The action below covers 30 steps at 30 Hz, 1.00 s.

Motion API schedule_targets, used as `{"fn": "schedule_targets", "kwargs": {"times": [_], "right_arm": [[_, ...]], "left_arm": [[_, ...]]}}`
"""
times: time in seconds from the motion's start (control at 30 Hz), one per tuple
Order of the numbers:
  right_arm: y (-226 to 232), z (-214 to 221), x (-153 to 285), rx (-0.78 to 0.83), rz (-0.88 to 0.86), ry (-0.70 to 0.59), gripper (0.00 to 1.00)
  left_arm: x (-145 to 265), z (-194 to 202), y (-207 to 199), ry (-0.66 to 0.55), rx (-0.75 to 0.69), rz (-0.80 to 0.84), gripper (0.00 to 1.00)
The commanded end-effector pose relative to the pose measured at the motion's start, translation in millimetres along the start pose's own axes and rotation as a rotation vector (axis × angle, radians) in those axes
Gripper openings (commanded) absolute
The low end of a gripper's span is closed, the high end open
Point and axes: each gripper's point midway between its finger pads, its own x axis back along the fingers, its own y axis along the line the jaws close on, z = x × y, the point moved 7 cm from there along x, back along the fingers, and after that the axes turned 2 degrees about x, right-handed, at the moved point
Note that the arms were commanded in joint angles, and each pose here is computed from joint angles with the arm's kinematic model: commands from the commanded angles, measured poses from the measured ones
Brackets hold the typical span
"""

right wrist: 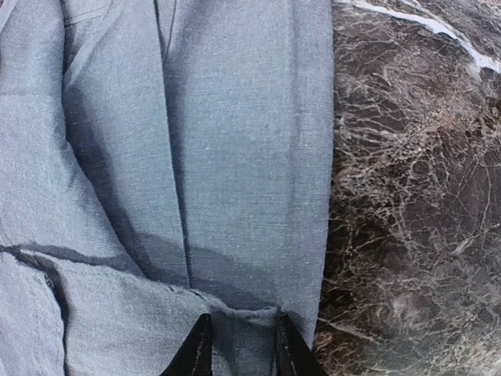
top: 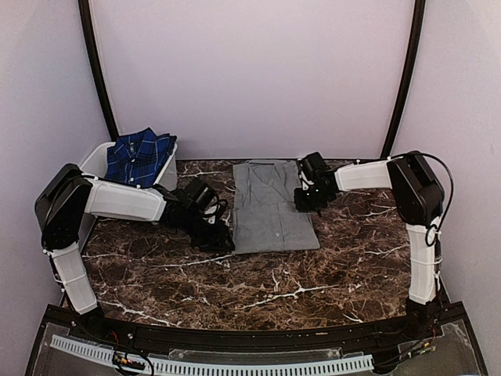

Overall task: Fold and stack the long sleeve shirts
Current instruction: Adjust the 2/3-rectangle-folded shirt at the center of the board.

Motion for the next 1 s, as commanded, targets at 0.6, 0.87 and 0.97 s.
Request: {"fn": "schedule_targets", "kwargs": {"times": [0.6, 0.87, 0.97], "right_arm": [[-3.4, 1.0, 47.1, -0.031, -0.048, -0.069, 0.25], [-2.5, 10.1, 73.2, -0.047, -0.099, -0.098, 0.26], [-0.5, 22.6, 80.3, -0.054, -0.130, -0.085, 0.26]], "left_arm": [[-20.2, 1.8, -1.6, 0.012, 0.039, -0.113, 0.34], [-25.2, 3.1, 0.3, 0.027, 0.046, -0.124, 0.24], [-26.4, 3.9, -1.4, 0.034, 0.048, -0.109, 0.18]]}}
